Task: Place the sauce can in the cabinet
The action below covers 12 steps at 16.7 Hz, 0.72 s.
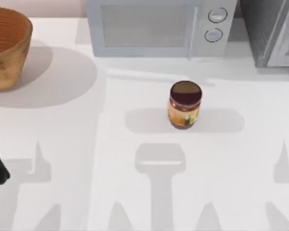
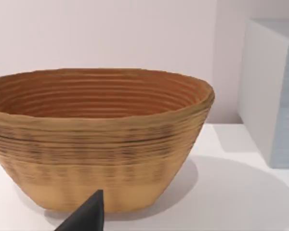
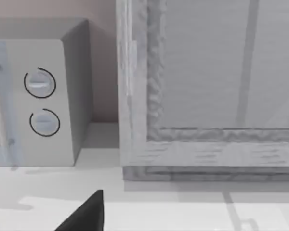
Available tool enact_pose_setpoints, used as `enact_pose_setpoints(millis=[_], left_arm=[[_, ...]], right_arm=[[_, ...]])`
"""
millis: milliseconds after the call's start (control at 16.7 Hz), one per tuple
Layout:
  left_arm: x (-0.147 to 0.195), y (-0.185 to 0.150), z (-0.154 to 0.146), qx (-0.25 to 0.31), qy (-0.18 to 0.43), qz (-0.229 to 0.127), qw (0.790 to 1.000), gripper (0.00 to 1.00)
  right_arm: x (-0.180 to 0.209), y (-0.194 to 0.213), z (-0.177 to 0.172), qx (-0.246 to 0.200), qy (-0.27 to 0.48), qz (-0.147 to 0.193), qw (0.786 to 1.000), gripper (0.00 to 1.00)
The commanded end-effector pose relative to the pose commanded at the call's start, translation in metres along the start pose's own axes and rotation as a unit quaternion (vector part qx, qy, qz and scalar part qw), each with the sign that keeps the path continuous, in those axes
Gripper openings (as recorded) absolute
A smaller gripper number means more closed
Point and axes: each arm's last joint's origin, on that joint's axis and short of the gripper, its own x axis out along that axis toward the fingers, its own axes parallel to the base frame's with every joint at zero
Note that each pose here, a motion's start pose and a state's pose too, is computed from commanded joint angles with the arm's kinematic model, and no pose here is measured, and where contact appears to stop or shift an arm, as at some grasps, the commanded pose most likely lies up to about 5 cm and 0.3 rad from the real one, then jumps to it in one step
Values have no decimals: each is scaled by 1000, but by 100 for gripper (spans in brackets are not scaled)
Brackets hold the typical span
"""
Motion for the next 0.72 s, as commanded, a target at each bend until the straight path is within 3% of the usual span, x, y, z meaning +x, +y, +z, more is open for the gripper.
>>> enact_pose_setpoints(millis=[180, 300, 480, 720], left_arm=[[0, 0, 0, 0, 0, 0, 1000, 100], [0, 0, 0, 0, 0, 0, 1000, 100], [0, 0, 0, 0, 0, 0, 1000, 100], [0, 0, 0, 0, 0, 0, 1000, 100]], right_arm=[[0, 0, 1, -1, 0, 4, 1000, 100], [1, 2, 8, -8, 2, 26, 1000, 100], [8, 7, 27, -25, 9, 81, 996, 100], [31, 15, 61, -57, 21, 181, 982, 100]])
